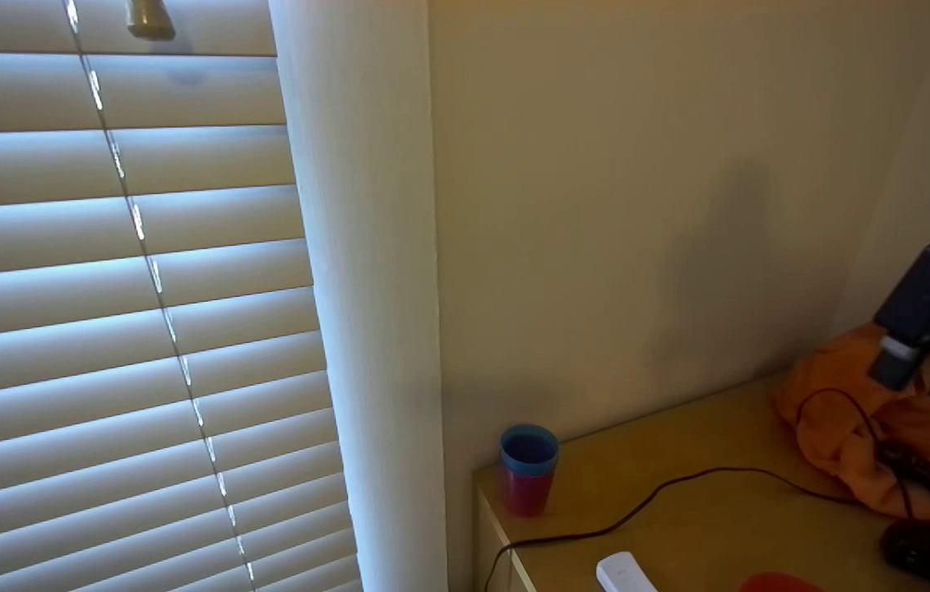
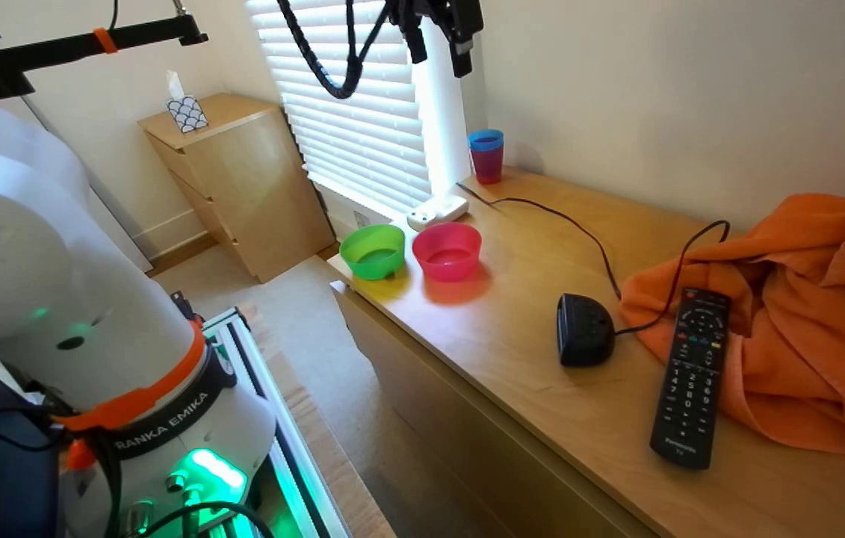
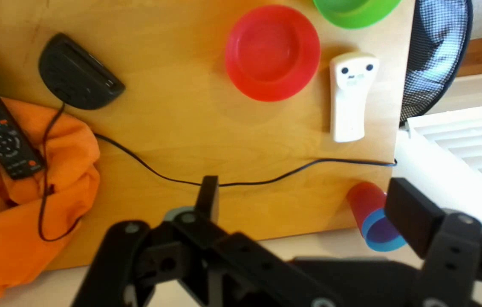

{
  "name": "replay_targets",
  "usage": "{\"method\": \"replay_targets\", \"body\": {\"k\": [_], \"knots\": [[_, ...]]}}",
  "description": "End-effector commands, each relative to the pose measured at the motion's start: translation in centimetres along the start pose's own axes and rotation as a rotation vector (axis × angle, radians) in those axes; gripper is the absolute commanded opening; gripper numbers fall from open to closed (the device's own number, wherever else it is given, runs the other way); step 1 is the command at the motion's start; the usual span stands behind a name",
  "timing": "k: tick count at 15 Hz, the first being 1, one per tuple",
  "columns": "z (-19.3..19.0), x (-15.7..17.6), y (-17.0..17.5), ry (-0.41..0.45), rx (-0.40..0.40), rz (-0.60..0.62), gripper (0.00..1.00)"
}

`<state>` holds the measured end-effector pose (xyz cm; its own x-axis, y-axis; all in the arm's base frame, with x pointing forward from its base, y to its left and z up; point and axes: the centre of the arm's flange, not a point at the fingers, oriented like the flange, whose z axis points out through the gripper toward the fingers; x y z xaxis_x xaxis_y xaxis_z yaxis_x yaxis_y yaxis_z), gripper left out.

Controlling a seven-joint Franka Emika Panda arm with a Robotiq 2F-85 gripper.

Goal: Place the stacked cups in the pink bowl

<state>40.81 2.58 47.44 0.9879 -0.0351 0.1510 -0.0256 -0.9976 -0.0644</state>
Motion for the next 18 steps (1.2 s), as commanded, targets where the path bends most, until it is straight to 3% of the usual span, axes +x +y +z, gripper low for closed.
{"method": "replay_targets", "body": {"k": [1,4,6,18], "knots": [[3.6,4.8,-4.4,-0.009,0.035,-0.028,1.0],[5.5,6.8,-6.7,-0.045,0.025,-0.021,1.0],[5.3,5.1,-6.2,-0.035,0.023,-0.043,1.0],[6.5,7.8,-7.2,-0.06,0.038,-0.043,1.0]]}}
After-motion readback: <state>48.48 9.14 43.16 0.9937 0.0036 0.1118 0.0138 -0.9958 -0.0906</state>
